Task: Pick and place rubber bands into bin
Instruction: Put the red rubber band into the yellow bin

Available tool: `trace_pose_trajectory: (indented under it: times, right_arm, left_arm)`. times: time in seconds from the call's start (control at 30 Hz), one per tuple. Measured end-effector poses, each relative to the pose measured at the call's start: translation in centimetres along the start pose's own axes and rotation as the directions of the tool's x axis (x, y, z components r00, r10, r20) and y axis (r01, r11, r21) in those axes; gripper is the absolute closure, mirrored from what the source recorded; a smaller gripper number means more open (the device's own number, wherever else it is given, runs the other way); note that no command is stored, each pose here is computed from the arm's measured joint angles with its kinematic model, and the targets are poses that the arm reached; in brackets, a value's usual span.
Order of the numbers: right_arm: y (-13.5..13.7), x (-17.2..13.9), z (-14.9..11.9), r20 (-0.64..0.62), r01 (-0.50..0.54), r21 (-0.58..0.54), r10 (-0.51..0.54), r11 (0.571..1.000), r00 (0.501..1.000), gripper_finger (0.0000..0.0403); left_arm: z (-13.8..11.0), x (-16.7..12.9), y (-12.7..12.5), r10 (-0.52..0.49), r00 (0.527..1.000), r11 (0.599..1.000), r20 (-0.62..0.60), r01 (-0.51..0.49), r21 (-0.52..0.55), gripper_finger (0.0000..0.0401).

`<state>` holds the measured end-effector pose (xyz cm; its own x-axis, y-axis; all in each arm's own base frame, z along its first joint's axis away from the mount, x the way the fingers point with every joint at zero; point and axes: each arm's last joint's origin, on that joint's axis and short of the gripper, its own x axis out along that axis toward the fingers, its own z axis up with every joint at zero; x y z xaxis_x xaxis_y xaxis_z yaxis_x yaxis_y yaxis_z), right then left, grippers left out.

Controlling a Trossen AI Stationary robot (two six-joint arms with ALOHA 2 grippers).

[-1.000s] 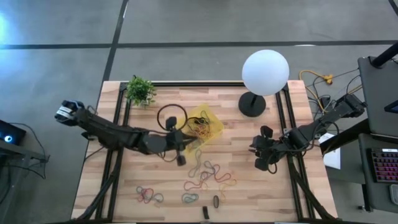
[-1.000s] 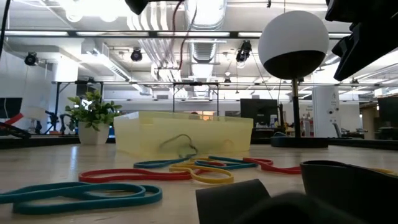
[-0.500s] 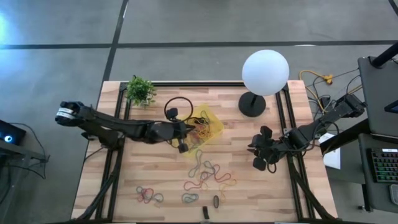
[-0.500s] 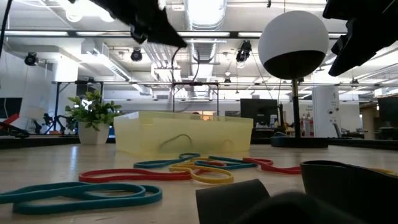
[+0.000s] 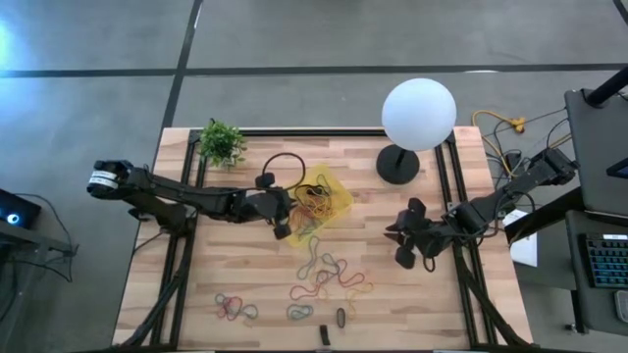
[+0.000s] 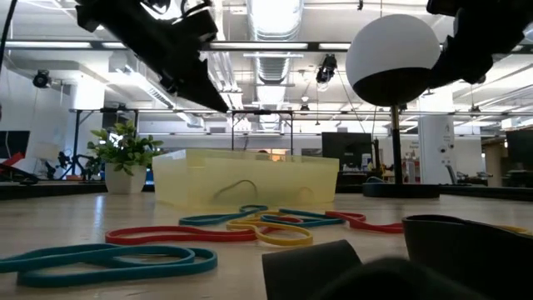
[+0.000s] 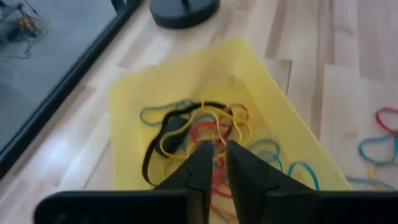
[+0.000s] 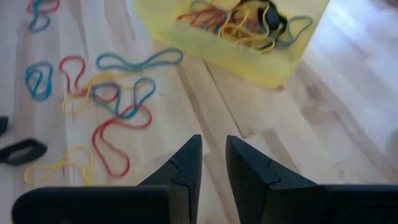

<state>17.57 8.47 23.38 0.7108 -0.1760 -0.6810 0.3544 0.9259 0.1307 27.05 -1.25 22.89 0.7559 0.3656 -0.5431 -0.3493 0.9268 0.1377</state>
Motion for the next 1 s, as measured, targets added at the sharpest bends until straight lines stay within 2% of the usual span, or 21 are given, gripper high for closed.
trace_pose_trajectory:
  times: [0.2,0.3,0.43,0.57,0.63,0.73,1.0]
  right_arm:
    - [0.2,0.0,0.5,0.077,0.019,0.029,-0.021,0.999,0.997,0.0339]
    - [0.3,0.0,0.7,0.097,0.007,0.043,-0.011,0.999,0.995,0.034]
    - [0.4,0.0,0.8,0.109,-0.006,0.052,0.0,0.999,0.994,0.034]
    - [0.4,0.0,0.8,0.107,-0.005,0.061,-0.001,0.998,0.994,0.0339]
    - [0.4,0.0,0.7,0.107,-0.005,0.064,-0.002,0.998,0.994,0.034]
    - [0.3,0.1,0.6,0.101,0.001,0.06,-0.007,0.998,0.995,0.0342]
    - [-0.1,0.8,-0.5,0.077,0.022,0.079,-0.028,0.997,0.997,0.0344]
  left_arm:
    - [-0.2,-0.1,0.0,-0.011,1.0,1.0,-0.026,0.011,0.011,0.0313]
    - [0.3,-0.8,-0.1,-0.137,0.99,0.991,-0.035,0.137,0.003,0.0299]
    - [0.4,-2.2,-0.3,-0.377,0.921,0.926,-0.101,0.375,-0.042,0.0294]
    - [-0.6,-4.1,-0.5,-0.53,0.82,0.847,-0.214,0.502,-0.175,0.0294]
    - [-1.5,-5.1,-0.8,-0.567,0.77,0.824,-0.294,0.524,-0.217,0.0294]
    - [-2.6,-6.9,-1.5,-0.587,0.724,0.809,-0.362,0.539,-0.234,0.0294]
    - [-4.2,-9.7,-3.5,-0.613,0.658,0.788,-0.437,0.552,-0.275,0.0294]
